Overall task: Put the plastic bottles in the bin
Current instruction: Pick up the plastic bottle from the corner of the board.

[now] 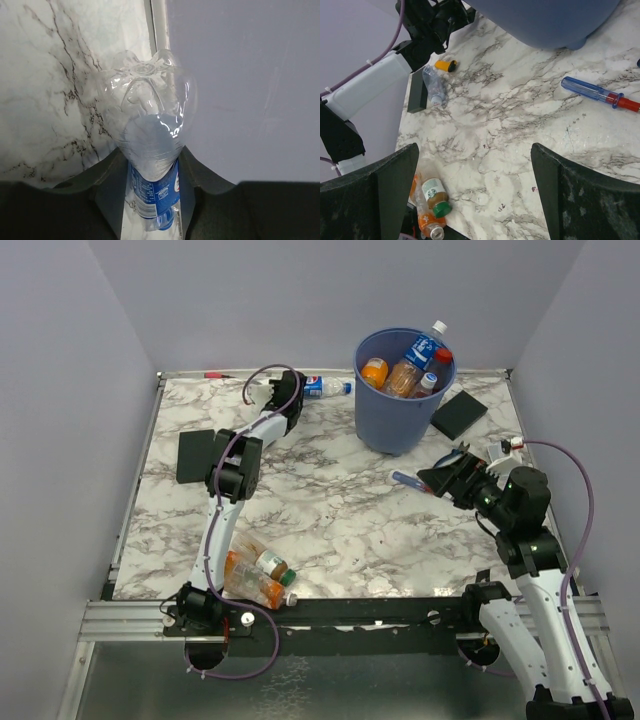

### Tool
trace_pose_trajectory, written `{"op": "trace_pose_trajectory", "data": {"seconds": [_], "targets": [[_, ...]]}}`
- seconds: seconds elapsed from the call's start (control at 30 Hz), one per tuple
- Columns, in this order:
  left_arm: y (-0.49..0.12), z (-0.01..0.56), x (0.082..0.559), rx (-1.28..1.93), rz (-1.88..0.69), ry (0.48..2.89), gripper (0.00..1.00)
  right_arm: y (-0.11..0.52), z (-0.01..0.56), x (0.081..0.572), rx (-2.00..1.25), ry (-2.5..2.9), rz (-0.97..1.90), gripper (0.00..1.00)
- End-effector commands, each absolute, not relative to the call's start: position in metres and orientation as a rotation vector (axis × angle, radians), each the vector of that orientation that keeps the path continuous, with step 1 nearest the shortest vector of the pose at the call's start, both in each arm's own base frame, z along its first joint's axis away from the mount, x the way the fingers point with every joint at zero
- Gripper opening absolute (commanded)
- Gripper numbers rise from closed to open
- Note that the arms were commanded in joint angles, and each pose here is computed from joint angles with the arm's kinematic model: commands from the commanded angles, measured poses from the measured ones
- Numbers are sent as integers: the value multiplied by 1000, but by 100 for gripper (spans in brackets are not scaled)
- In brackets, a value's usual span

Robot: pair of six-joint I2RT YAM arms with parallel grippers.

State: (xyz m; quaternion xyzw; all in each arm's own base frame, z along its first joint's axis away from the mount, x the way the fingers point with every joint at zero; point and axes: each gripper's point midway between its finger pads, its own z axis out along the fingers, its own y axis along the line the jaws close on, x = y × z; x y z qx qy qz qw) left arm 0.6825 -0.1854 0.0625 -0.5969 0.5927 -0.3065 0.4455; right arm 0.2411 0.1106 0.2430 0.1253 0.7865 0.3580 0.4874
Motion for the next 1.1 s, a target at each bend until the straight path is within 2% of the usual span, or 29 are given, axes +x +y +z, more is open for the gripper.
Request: {"op": "trace_pose_trajectory", "data": {"seconds": [0.0,0.13,0.3,0.43,0.57,0.7,0.87,1.07], "targets": [[-168,34,673,-1504,-681,1483,25,111,239,239,318,1919,871,96],[-161,68,669,-1472,-748,1419,14,110,244,238,314,1906,868,96],[-142,151,657,-1374,-825,1322,10,110,255,236,293,1880,863,96],[-110,219,625,-1284,-839,1256,5,112,269,233,256,1839,882,96],[-88,283,573,-1157,-850,1252,2,125,287,228,200,1766,988,95],[-90,302,512,-1011,-856,1333,0,144,311,224,127,1693,1146,92],[-111,331,432,-830,-1044,1321,0,172,339,230,18,1662,1233,92],[-156,383,361,-601,-1306,1283,0,232,373,232,-136,1669,1174,98]]}}
